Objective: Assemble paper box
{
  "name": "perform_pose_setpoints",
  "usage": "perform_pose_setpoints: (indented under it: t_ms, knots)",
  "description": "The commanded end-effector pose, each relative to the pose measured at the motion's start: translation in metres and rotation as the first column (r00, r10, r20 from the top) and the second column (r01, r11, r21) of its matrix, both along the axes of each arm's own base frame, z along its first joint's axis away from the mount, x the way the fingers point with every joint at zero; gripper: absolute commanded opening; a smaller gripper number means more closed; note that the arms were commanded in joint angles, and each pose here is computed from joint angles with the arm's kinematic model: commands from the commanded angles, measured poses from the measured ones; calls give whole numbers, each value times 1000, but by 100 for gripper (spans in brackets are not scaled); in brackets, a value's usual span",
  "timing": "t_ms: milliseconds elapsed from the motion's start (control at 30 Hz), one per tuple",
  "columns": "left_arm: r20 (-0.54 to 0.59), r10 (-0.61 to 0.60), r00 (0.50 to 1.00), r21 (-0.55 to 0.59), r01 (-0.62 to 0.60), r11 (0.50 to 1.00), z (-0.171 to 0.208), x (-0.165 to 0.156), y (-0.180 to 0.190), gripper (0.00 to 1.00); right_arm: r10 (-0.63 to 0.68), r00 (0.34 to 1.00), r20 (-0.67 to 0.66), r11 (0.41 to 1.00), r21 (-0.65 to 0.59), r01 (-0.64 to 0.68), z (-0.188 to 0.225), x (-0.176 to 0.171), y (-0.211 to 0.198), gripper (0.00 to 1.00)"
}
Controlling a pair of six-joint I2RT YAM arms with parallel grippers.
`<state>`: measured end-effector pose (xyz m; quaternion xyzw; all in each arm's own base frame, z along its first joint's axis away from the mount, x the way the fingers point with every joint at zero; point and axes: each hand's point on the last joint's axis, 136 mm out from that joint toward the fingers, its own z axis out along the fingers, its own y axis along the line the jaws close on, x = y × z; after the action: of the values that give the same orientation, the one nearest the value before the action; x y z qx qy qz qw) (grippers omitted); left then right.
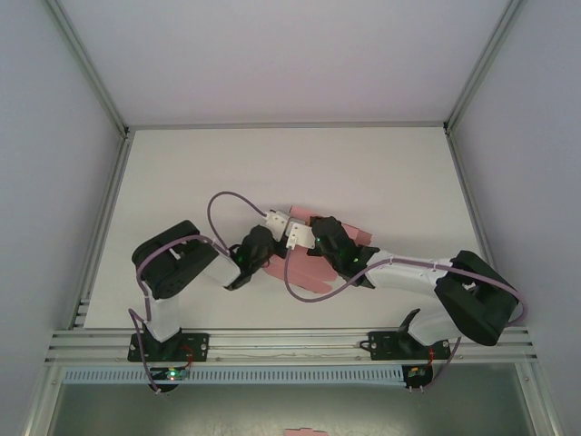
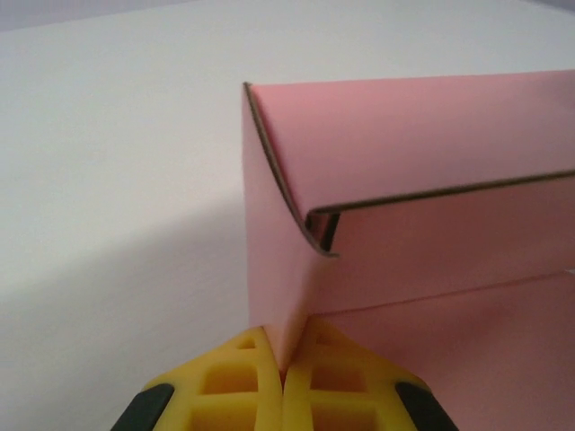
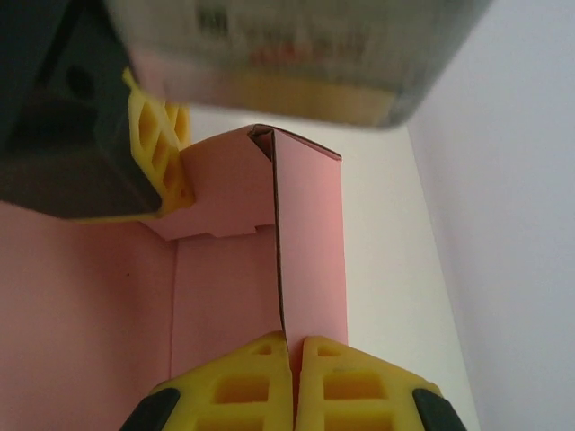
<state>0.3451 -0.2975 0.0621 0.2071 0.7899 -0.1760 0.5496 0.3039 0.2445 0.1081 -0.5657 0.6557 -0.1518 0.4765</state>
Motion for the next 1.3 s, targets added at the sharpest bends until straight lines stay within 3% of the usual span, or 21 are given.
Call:
perform_pose_setpoints:
  t_ms: [0, 67, 167, 267, 333, 467, 567, 633, 700, 767, 867, 900, 933, 1000, 1100, 1200, 1267]
  knots:
    - [134, 347, 928, -98, -336, 937, 47, 28, 21, 0, 69, 952, -297, 996, -35, -83, -63, -47, -2, 0]
    - [136, 412, 901, -151, -392, 908, 46, 28, 28, 0, 49, 943, -330, 998, -21, -59, -63, -49, -4, 0]
    - [155, 513, 844, -109, -502, 858, 40, 33, 39, 0, 57, 933, -356, 998, 39, -46, -56, -51, 0, 0]
    - [212, 625, 751, -55, -630, 775, 45, 36, 51, 0, 48, 924, -380, 997, 70, -23, -50, -52, -1, 0]
    - [222, 677, 702, -79, -679, 730, 50, 35, 58, 0, 42, 915, -400, 996, 89, -7, -46, -52, -1, 0]
    - [214, 711, 670, -31, -723, 690, 44, 39, 61, 0, 59, 903, -425, 992, 124, -6, -41, -55, 0, 0]
    - [187, 681, 708, -37, -688, 725, 42, 41, 50, 0, 59, 895, -443, 991, 132, 0, -40, -55, -1, 0]
    - [165, 551, 818, -71, -547, 834, 43, 40, 26, 0, 49, 893, -447, 989, 145, 19, -37, -50, -1, 0]
    - [187, 384, 904, -139, -363, 922, 49, 31, 2, 0, 42, 898, -437, 986, 163, 33, -30, -43, -1, 6]
    - [209, 283, 936, -168, -250, 953, 59, 23, -10, 0, 41, 919, -391, 978, 204, 43, -12, -33, 1, 23]
    - [169, 219, 961, -128, -199, 972, 64, 19, -19, 0, 25, 954, -298, 959, 277, 61, 33, -18, 0, 35]
    - [149, 229, 962, -119, -212, 970, 65, 19, -16, 0, 23, 963, -269, 951, 304, 62, 49, -17, -1, 45]
    - [138, 226, 964, -121, -210, 970, 67, 19, -13, 0, 23, 970, -244, 943, 327, 60, 64, -17, -2, 67]
    - [120, 244, 962, -173, -222, 960, 75, 16, -2, 0, 68, 974, -216, 934, 357, 14, 82, -27, -5, 97]
    - [41, 246, 968, -228, -230, 946, 80, 15, 16, 0, 89, 984, -157, 913, 407, -18, 102, -42, -14, 98]
    - [-68, 182, 981, -222, -193, 956, 77, 11, 23, 0, 16, 996, -88, 866, 499, 30, 131, -45, -33, 98]
    - [-87, 160, 983, -235, -176, 956, 81, 6, 30, 0, -77, 995, -58, 801, 591, 97, 156, -45, -52, 98]
